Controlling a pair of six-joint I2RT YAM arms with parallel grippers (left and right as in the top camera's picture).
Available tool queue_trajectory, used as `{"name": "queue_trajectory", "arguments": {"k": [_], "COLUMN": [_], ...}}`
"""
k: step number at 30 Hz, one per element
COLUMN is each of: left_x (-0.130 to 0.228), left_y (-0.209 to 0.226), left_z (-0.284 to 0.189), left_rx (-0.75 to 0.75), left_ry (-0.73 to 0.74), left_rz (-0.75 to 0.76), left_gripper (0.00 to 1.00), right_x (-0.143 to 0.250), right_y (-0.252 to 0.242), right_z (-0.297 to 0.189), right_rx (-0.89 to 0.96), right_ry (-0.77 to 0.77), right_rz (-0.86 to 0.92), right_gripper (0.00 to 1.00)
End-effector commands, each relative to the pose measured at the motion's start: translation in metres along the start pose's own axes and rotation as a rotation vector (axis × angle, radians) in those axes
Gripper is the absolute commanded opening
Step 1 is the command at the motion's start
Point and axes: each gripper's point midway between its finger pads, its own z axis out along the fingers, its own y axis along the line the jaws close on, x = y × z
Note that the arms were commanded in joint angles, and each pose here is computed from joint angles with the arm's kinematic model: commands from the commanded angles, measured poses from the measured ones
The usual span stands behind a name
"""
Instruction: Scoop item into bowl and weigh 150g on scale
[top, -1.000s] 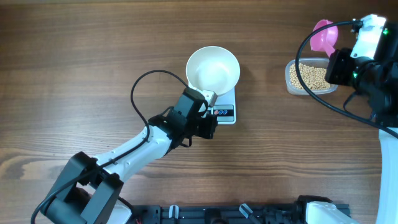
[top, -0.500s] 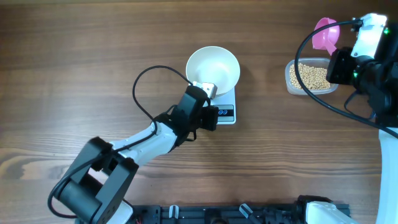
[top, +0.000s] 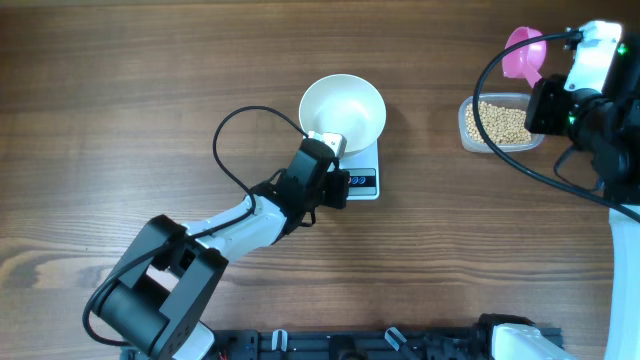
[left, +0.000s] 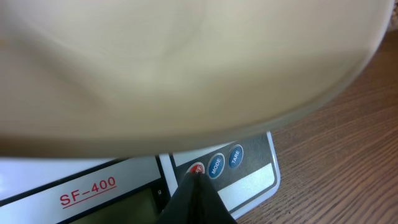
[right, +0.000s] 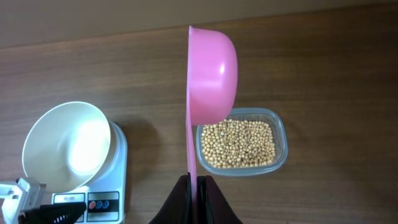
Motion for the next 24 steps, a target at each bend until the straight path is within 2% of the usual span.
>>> {"name": "queue_trajectory", "arguments": {"k": [1,5,15,24], "left_x": [0.002,-0.002,0.013,0.006], "left_y": [0.006,0.003,-0.01,0.005], "left_z": [0.003,0.005,0.011,0.01], "left_rx": [-0.027,-0.016,0.014,-0.072], "left_ry": [-0.005,-0.023,0.021,-0.019], "left_rz": [-0.002,-0.022,0.001,0.0], "left_gripper": [0.04,0.04,0.04,0.04], "right_x": [-0.009,-0.011,-0.011,-0.011], "right_y": [-0.003,-0.003,-0.003,-0.003], "right_z": [-0.009,-0.009,-0.009,-0.009], "right_rx": [0.019,0.02,0.019,0.02], "right_ry": [-0.041,-0.047,-0.047,-0.047], "right_rz": [-0.013,-0.014,-0.013,-0.014], "right_gripper": [0.04,0.04,0.04,0.04]}}
